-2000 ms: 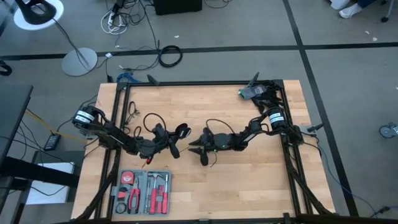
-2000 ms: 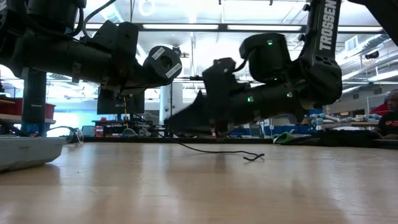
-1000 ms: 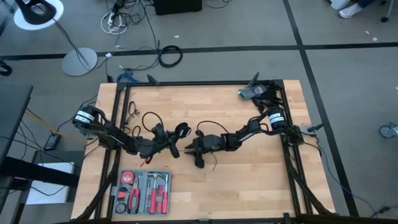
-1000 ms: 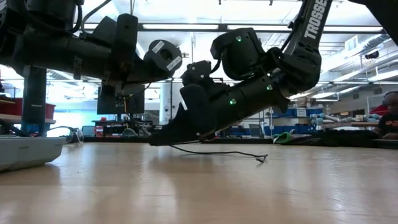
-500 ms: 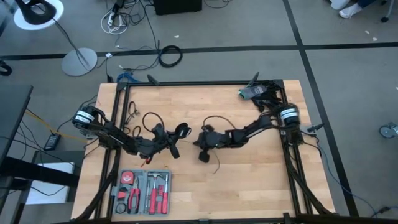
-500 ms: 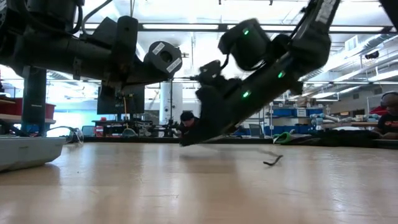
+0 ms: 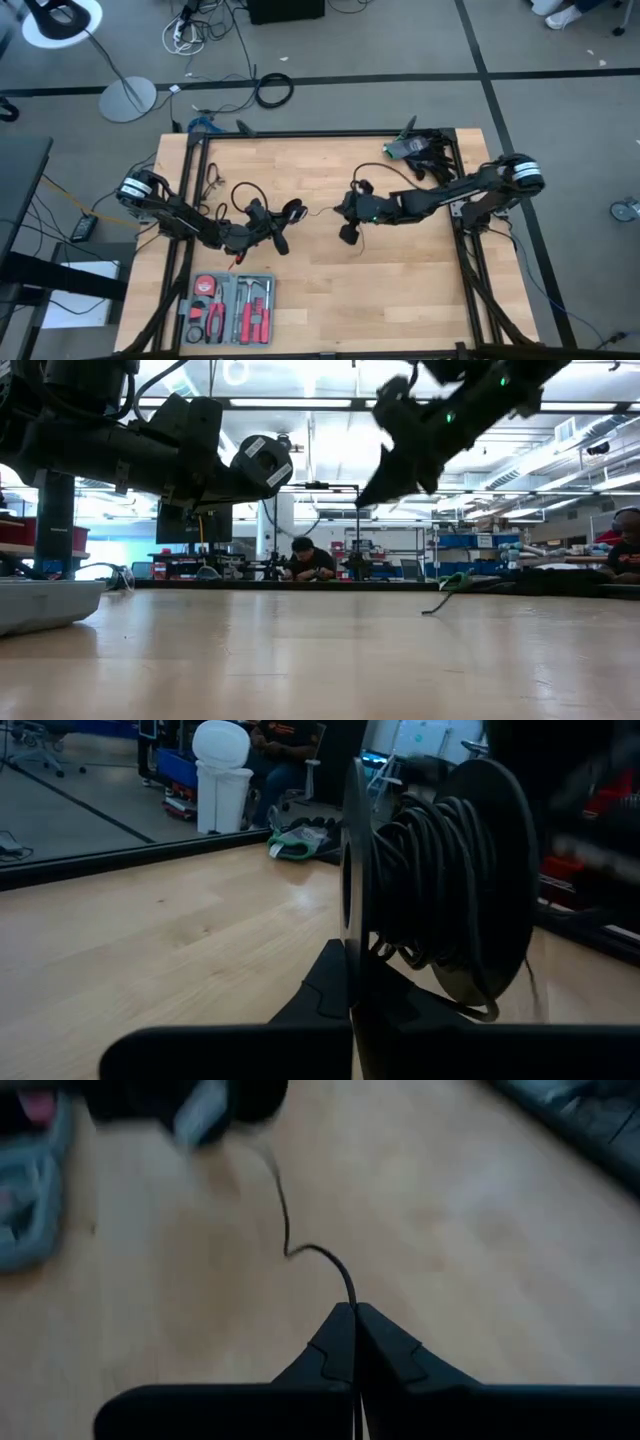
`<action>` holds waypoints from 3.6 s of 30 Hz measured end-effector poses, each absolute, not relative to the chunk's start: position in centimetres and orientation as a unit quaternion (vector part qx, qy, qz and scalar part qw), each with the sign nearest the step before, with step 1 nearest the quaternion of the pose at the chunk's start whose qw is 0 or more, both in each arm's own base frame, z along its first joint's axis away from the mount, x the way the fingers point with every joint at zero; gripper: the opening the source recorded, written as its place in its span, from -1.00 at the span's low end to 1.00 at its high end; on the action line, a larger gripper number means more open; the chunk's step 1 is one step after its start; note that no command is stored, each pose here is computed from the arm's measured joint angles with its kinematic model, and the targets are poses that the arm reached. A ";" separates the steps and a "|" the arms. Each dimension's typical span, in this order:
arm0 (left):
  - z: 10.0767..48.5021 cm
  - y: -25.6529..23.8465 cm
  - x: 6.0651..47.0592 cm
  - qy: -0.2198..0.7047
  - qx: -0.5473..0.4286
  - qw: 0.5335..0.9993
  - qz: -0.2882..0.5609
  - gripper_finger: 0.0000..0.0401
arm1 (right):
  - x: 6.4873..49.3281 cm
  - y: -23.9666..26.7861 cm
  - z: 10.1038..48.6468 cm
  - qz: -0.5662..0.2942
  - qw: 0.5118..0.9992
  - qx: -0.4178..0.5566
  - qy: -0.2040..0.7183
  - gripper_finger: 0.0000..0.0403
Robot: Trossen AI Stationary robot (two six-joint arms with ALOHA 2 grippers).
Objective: Coil cords
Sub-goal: Coil the black wire onto the spool
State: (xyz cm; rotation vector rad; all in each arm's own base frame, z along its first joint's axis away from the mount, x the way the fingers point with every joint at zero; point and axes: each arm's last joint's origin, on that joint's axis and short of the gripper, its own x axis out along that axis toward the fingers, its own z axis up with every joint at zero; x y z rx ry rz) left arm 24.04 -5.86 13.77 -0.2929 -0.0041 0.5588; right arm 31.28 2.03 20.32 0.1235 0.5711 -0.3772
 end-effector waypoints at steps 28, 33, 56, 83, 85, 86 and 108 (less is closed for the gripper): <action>13.8 -5.8 24.0 -0.005 -0.150 0.948 0.280 -1.00 | 34.6 2.9 24.2 -0.142 0.972 -0.034 0.185 -1.00; 13.8 -5.8 24.0 -0.005 -0.149 0.948 0.281 -1.00 | 33.7 2.7 22.8 -0.213 0.945 -0.020 0.248 -0.99; 13.8 -5.8 24.0 -0.007 -0.156 0.948 0.278 -1.00 | 22.7 -0.8 13.9 -0.398 0.861 0.127 0.289 -0.98; 13.8 -5.9 24.0 -0.007 -0.160 0.949 0.273 -1.00 | 19.5 -3.7 18.6 -0.279 0.932 0.169 0.156 -0.16; 13.8 -5.9 24.0 -0.007 -0.161 0.949 0.273 -1.00 | 20.7 -3.2 19.1 -0.231 0.955 0.141 0.118 -0.16; 13.8 -5.9 24.0 -0.007 -0.161 0.949 0.272 -1.00 | 21.3 -2.8 19.1 -0.217 0.963 0.123 0.101 -0.17; 14.4 -5.9 24.1 -0.035 -0.178 0.946 0.268 -1.00 | 37.6 -1.1 11.8 -0.079 0.984 -0.005 0.162 -0.31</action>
